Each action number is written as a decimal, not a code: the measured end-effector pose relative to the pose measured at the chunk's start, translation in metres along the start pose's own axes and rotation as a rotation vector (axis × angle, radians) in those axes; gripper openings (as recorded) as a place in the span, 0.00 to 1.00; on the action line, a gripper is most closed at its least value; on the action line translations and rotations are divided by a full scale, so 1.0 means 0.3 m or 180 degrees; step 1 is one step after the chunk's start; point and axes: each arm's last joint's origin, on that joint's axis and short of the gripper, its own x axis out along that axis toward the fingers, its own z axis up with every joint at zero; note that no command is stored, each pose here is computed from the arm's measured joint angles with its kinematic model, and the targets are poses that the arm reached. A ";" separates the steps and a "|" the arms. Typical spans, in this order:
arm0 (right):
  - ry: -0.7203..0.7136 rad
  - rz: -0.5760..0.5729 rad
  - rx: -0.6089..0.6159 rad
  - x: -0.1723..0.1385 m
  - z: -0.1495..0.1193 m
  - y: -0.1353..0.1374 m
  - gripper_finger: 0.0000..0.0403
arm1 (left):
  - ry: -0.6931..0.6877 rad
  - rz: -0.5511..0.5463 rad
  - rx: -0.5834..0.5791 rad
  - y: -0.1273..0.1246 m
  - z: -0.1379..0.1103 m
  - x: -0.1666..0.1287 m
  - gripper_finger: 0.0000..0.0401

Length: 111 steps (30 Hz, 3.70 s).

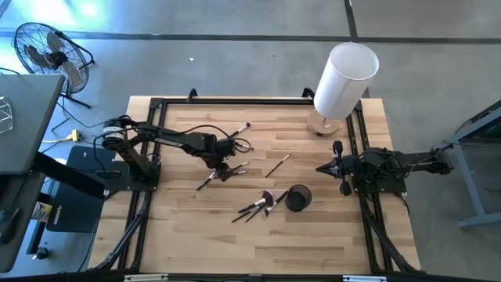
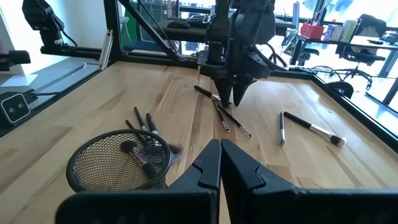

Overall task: Put items in baskets/containers
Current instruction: Put the bottom blush brush into the mesh organizer, then put the eyeshadow brush into the mesh organizer

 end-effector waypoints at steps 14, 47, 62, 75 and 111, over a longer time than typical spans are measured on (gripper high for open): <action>0.0000 0.0000 0.0000 0.000 0.000 0.000 0.00 | 0.0153 0.0107 0.0168 0.000 0.000 -0.018 0.04; 0.0042 0.0004 -0.0002 0.004 -0.003 0.000 0.00 | -0.4571 -0.1852 0.1550 -0.726 0.190 -0.349 0.00; 0.0043 0.0004 -0.0002 0.004 -0.003 0.000 0.00 | -0.4176 -0.1356 0.1570 -0.719 0.225 -0.144 0.02; 0.0043 0.0003 -0.0002 0.004 -0.003 0.000 0.00 | -0.3980 -0.1351 0.1678 -0.719 0.220 -0.125 0.14; 0.0121 -0.0312 -0.1560 0.003 -0.001 -0.010 0.00 | -0.3323 -0.1421 0.0954 -0.423 -0.320 -0.396 0.00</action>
